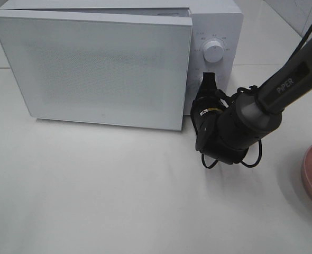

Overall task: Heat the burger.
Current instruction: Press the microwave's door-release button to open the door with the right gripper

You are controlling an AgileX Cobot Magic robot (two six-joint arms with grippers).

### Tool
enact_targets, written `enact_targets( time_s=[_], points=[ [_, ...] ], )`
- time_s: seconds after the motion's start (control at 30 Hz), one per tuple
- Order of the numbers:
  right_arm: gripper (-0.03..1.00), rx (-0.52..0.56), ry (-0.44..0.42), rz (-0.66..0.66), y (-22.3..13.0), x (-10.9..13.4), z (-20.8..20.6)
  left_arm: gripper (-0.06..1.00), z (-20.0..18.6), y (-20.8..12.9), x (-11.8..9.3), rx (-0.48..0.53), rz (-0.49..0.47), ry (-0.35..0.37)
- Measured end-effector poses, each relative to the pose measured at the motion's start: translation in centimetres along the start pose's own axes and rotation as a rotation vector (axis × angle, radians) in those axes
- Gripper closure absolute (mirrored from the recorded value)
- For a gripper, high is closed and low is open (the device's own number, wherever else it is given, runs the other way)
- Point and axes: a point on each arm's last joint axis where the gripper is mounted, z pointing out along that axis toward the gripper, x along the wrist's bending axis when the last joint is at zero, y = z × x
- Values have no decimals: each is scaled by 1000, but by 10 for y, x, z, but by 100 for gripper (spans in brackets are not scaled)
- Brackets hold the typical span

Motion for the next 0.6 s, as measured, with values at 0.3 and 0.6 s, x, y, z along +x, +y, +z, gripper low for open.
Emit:
enact_targets(
  time_s=[0.3, 0.6],
  points=[
    [95, -6, -1, 7, 0, 0, 0, -4, 0, 0, 0, 0, 0, 0],
    [95, 0, -30, 27, -2, 1, 0, -4, 0, 0, 0, 0, 0, 0]
  ],
)
